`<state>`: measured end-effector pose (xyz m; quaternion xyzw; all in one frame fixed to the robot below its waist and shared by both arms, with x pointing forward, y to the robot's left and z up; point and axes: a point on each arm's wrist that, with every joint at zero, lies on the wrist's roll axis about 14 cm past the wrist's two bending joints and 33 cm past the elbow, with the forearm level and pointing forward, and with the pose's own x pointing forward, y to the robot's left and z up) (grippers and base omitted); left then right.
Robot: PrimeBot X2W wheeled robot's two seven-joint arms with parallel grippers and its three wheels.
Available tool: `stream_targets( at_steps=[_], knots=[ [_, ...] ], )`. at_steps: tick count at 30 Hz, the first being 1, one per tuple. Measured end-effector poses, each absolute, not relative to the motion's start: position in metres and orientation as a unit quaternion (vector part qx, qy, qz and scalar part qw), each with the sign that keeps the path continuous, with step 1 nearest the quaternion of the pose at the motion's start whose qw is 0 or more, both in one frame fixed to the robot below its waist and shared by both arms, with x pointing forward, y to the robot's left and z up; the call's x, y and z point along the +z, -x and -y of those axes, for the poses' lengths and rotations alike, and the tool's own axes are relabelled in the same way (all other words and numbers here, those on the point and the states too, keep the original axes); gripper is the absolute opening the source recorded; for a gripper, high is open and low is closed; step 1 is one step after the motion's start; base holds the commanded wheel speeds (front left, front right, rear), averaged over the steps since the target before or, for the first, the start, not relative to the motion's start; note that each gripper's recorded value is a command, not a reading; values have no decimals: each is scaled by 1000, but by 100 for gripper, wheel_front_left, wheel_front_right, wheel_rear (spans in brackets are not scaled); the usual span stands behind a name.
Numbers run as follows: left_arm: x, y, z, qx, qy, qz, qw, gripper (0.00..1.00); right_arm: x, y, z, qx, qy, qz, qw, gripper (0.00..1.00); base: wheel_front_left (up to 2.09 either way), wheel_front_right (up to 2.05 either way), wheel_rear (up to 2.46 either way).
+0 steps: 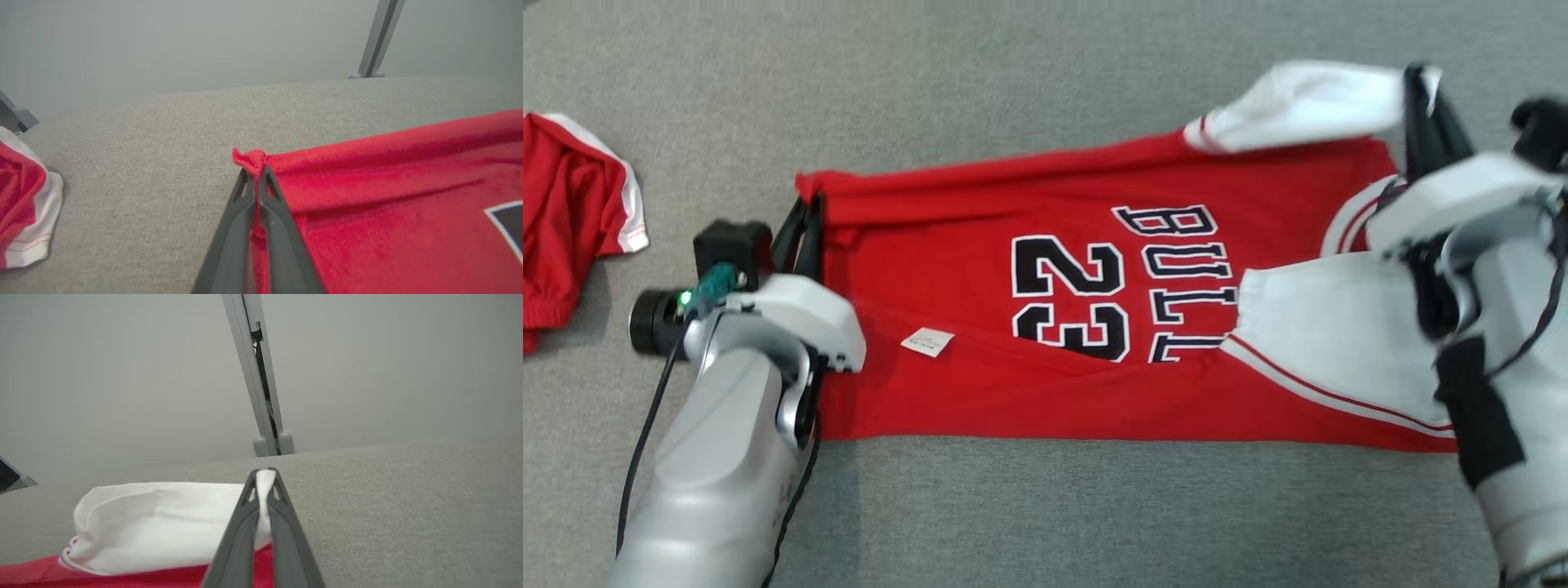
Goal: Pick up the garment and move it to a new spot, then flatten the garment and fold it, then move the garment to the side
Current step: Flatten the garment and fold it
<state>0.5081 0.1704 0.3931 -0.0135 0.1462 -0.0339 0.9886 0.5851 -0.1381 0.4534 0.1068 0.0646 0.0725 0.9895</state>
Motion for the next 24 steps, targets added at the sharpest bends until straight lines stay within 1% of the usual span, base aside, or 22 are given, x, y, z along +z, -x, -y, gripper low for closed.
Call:
stream_targets(
  at_steps=[6,12,17,23,24],
  knots=[
    [379,-476,-170,-29,22,-174,984,0,436,-524,144,63,-154,-84,982,0,0,0,0],
    [370,-445,-162,-29,36,-192,980,0,427,-479,149,49,-185,-102,976,0,0,0,0],
    [367,-429,-152,-34,42,-200,978,0,418,-457,158,33,-192,-117,974,0,0,0,0],
    [363,-413,-153,-25,48,-207,977,0,411,-445,160,25,-196,-130,972,0,0,0,0],
    [362,-410,-154,-22,49,-208,977,3,411,-443,160,25,-196,-131,972,0,0,0,0]
  ],
)
